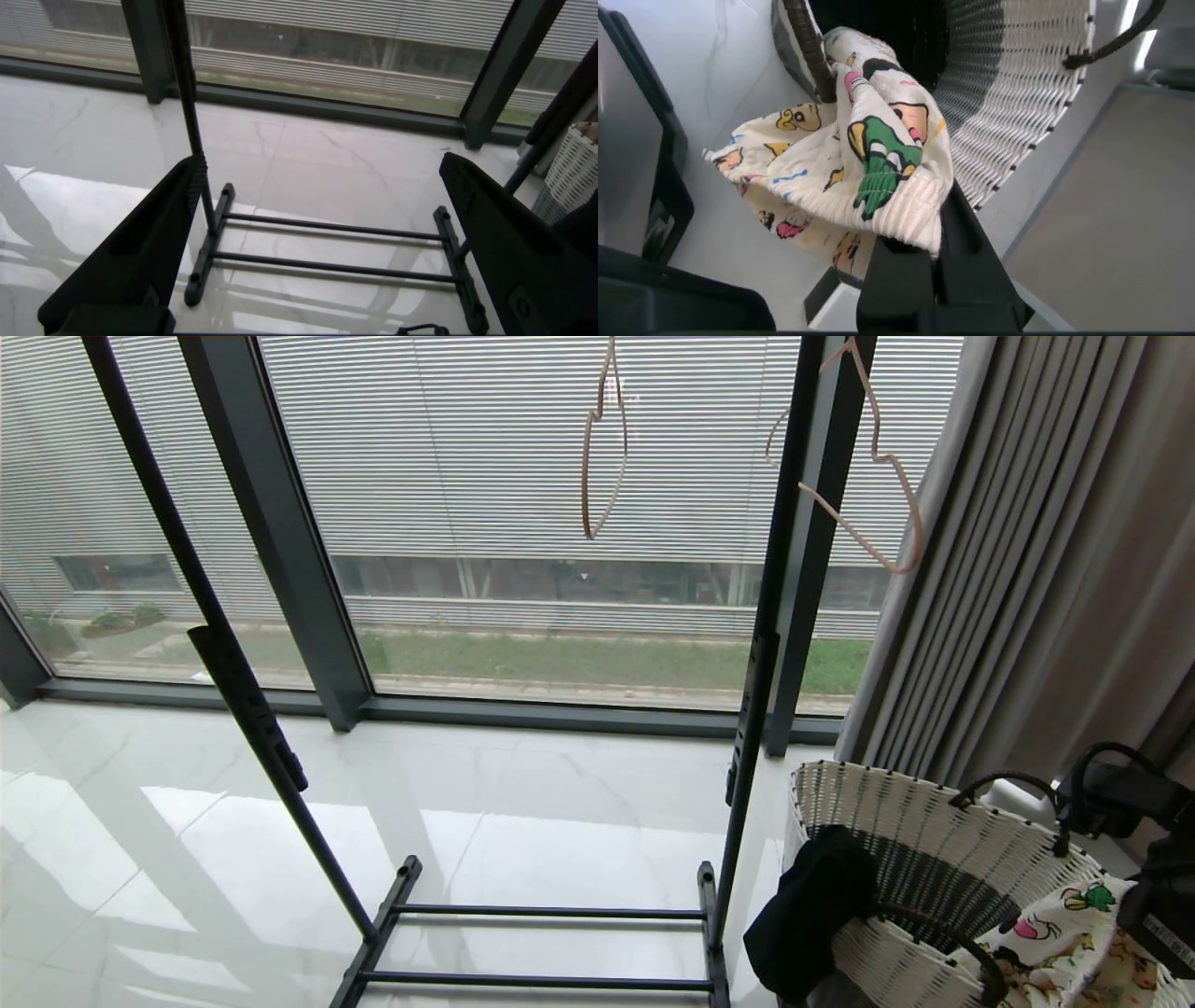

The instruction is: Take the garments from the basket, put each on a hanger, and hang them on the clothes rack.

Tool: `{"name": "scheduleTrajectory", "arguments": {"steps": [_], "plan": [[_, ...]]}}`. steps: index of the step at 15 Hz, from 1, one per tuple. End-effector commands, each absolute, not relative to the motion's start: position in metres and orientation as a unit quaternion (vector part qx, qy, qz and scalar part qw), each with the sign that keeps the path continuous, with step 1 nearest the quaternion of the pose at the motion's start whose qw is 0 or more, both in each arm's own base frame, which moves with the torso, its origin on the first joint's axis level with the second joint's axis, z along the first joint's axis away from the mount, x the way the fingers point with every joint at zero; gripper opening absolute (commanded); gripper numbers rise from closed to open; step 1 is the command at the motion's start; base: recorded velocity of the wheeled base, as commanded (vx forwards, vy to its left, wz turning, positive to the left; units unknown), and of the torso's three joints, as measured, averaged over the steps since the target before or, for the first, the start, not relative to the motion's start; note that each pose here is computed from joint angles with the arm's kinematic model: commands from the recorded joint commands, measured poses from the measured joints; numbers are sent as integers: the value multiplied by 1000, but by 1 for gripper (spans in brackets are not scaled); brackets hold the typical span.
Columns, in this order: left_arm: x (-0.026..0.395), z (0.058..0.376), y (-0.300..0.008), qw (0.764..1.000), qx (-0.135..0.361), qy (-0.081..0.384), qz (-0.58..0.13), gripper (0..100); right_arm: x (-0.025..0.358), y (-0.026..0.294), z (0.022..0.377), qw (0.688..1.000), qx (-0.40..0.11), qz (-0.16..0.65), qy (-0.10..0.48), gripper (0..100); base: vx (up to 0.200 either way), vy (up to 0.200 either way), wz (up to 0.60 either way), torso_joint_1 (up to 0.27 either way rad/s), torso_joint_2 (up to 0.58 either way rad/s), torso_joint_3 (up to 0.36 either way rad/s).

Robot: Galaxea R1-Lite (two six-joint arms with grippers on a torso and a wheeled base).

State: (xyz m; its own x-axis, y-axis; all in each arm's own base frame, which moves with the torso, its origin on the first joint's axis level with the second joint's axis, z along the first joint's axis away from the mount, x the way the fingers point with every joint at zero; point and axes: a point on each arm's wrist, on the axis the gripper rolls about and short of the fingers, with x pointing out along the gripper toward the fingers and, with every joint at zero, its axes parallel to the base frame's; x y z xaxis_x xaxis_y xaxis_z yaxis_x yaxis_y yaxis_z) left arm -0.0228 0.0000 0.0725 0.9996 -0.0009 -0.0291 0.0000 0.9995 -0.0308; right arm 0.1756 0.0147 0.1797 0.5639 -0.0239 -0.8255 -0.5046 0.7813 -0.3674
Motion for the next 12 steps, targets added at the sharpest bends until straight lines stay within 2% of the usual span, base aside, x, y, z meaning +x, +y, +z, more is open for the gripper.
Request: {"name": "scheduleTrajectory", "arguments": {"steps": [1, 6, 11, 12], "plan": [[-23, 73, 0, 1000, -15, 15, -1, 100, 161, 19, 211, 858, -307, 145, 385, 0, -200, 0, 0, 7, 7, -2], [-23, 72, 0, 1000, -16, 15, -1, 100, 152, 32, 233, 855, -325, 180, 363, 0, -200, 0, 0, 1, 1, 2], [-23, 72, 0, 1000, -15, 15, -1, 100, 144, 40, 244, 838, -337, 213, 373, 0, -200, 0, 0, 1, 0, 0], [-23, 73, 0, 1000, -14, 15, 0, 100, 142, 40, 246, 835, -338, 216, 376, 0, 0, 0, 0, 0, 0, 0]]}}
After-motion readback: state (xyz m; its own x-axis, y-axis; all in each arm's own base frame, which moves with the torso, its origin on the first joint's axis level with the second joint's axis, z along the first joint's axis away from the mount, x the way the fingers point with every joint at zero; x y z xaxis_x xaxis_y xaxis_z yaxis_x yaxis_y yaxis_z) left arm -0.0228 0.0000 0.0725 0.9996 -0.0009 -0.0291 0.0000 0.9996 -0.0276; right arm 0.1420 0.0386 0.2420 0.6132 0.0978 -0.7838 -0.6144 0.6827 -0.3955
